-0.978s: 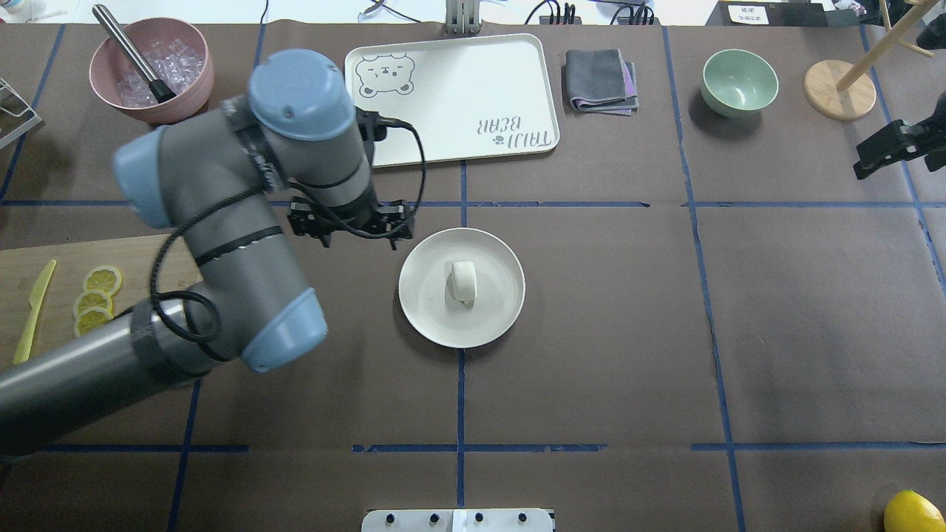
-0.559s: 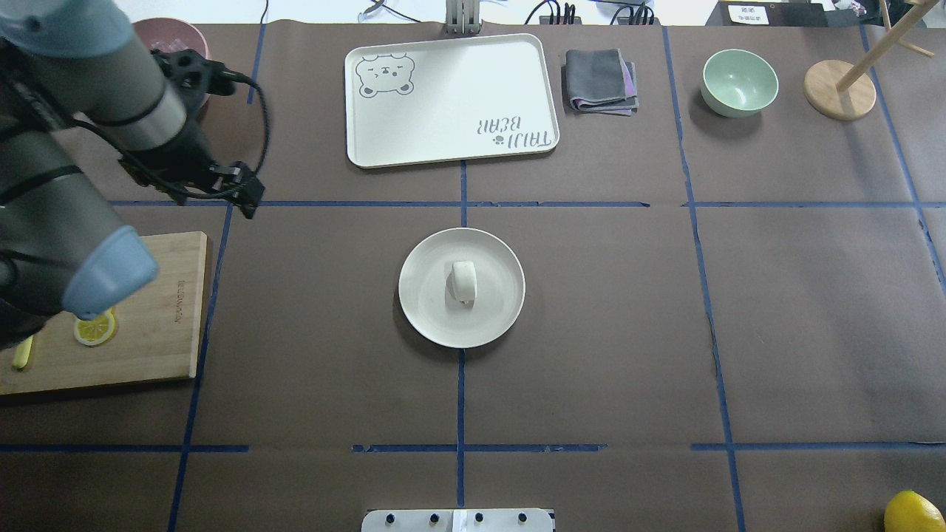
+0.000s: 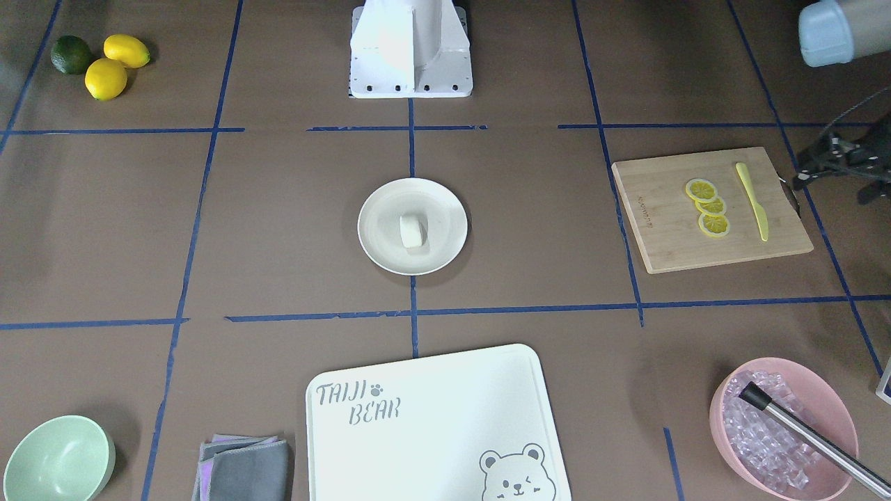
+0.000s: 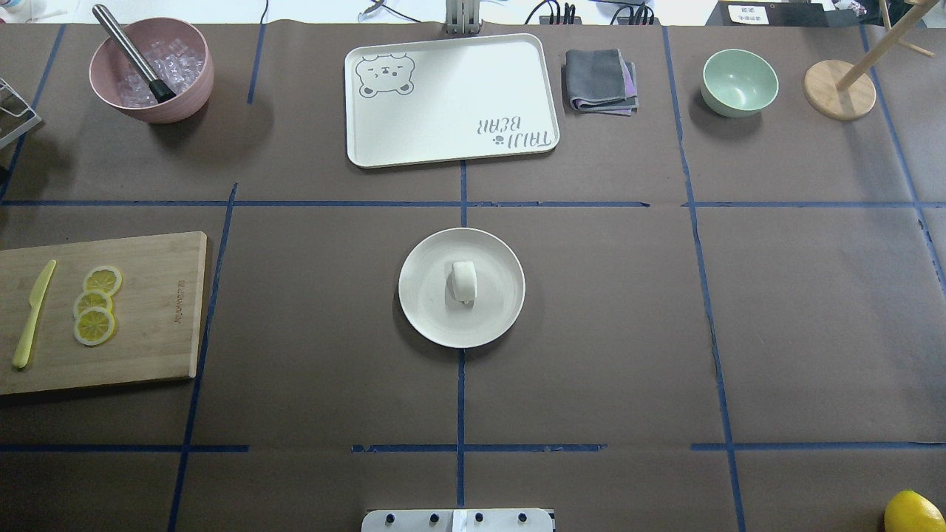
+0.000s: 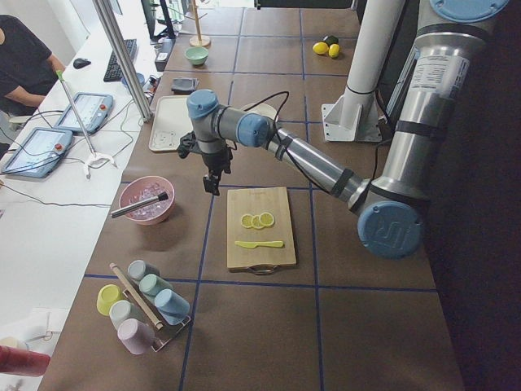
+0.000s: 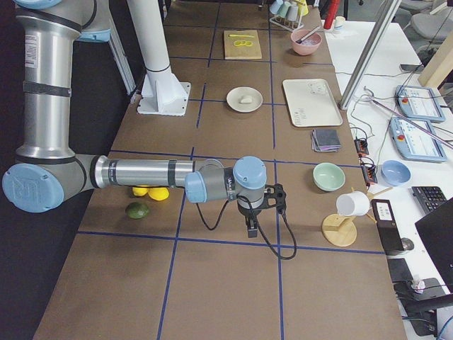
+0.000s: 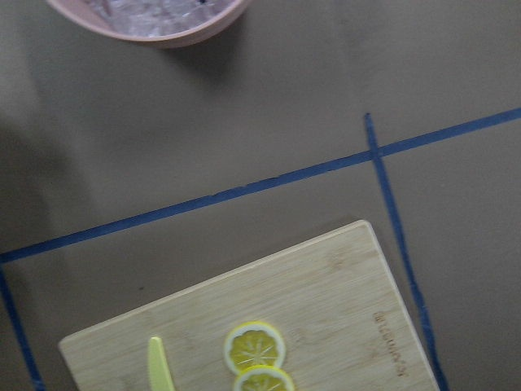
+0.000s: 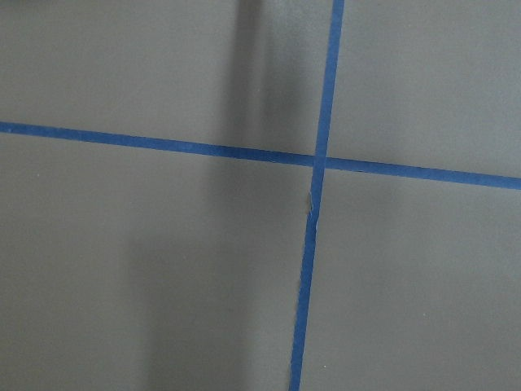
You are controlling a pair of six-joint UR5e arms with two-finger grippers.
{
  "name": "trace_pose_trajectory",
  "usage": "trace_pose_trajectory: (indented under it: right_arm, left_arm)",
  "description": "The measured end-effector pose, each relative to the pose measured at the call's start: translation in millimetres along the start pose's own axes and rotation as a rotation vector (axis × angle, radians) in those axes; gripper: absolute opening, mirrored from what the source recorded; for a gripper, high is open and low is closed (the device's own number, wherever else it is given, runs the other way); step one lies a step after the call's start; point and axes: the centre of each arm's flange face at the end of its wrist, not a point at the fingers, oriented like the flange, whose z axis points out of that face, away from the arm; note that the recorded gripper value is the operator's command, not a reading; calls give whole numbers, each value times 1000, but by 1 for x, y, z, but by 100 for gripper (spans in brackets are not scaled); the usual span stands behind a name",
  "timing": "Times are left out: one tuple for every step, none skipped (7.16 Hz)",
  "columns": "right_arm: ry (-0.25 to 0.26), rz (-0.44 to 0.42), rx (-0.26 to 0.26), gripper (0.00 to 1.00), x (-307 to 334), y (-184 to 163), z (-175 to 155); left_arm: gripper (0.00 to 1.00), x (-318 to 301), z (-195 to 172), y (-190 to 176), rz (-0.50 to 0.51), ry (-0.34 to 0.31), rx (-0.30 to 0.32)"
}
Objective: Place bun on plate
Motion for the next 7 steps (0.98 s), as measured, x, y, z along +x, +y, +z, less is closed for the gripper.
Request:
trace_pose_trajectory:
  right_arm:
    - [-25, 16, 11, 100, 6, 3, -5]
    - [-40, 25, 19, 100, 8, 4, -10]
    - [-45, 36, 19, 100, 9, 3, -13]
    - [-47, 47, 13, 100, 9, 2, -15]
    - [-46, 54, 7, 100, 9, 3, -16]
    - [-44, 56, 5, 100, 10, 4, -15]
    - [-43, 56, 6, 100, 10, 4, -16]
  left_arm:
    - [100, -57, 2, 15, -3, 14, -7]
    - [100, -103, 9, 28, -25, 22, -22]
    - [100, -138, 15, 40, -62, 28, -32]
    - [100, -164, 20, 53, -98, 32, -35]
    - [100, -180, 29, 70, -117, 34, -35]
    - [100, -188, 37, 83, -120, 35, -30]
    - [100, -191, 41, 91, -124, 36, -27]
